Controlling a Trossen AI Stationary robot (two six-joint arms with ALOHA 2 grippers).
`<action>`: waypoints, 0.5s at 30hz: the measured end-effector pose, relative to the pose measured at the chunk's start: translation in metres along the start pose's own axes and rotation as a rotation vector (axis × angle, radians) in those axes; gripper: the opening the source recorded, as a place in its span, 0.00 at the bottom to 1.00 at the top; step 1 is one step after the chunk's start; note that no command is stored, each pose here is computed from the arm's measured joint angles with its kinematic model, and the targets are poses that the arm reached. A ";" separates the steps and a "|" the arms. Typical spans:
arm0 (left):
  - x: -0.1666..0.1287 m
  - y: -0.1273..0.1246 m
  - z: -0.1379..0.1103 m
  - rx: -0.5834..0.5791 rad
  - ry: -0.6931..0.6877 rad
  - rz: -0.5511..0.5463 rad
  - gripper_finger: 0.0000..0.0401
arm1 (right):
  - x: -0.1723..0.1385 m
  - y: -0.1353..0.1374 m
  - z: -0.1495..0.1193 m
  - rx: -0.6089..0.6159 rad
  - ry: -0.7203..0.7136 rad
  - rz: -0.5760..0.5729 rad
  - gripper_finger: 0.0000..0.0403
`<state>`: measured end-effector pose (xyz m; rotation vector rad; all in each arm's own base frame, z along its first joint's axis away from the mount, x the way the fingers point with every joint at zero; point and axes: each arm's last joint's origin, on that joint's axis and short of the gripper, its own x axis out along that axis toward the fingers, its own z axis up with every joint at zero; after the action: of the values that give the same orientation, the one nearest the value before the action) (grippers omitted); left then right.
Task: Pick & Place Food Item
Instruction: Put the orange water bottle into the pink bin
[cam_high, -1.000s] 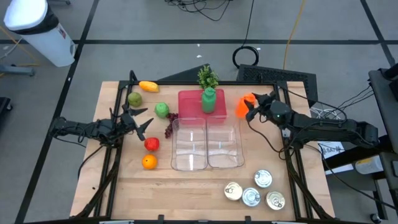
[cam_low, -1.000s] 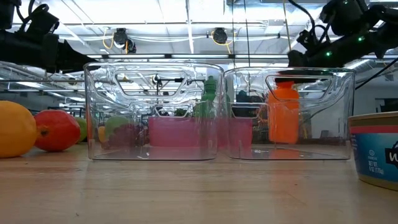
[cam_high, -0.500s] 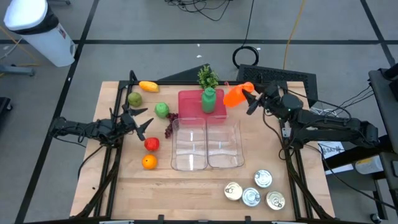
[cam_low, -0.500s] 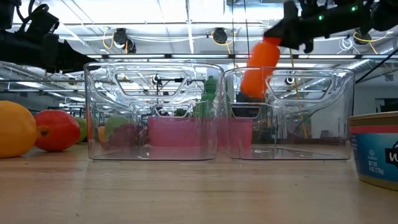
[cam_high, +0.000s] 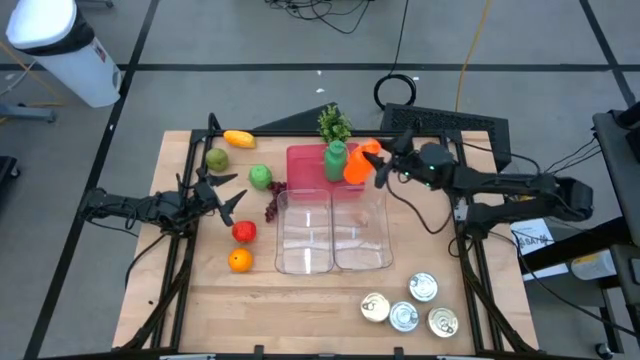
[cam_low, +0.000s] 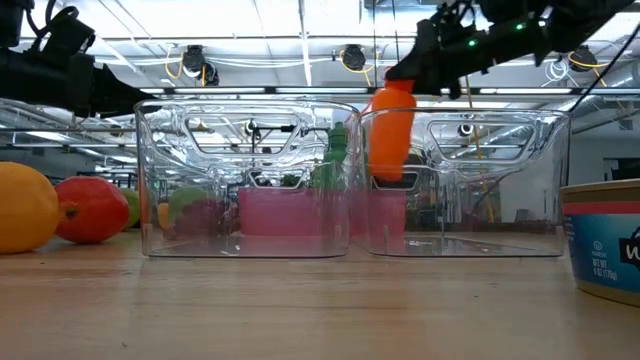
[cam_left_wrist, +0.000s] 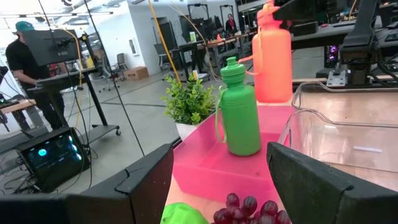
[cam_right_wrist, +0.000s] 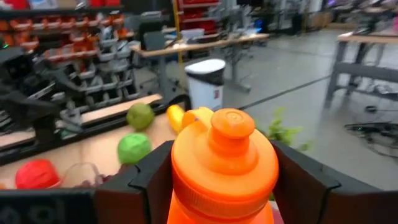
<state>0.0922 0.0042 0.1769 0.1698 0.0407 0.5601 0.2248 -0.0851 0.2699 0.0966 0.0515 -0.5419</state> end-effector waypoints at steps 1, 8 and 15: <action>0.000 0.000 0.000 0.000 0.000 0.000 0.68 | 0.003 0.001 -0.001 -0.003 0.014 0.002 0.52; 0.000 0.000 0.000 0.000 0.000 0.000 0.68 | 0.021 0.007 -0.010 -0.023 0.068 0.002 0.54; 0.000 0.000 0.000 0.000 0.000 0.000 0.68 | 0.025 0.007 -0.018 -0.025 0.111 -0.002 0.54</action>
<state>0.0921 0.0042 0.1768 0.1699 0.0407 0.5601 0.2497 -0.0904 0.2501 0.1019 0.1661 -0.5376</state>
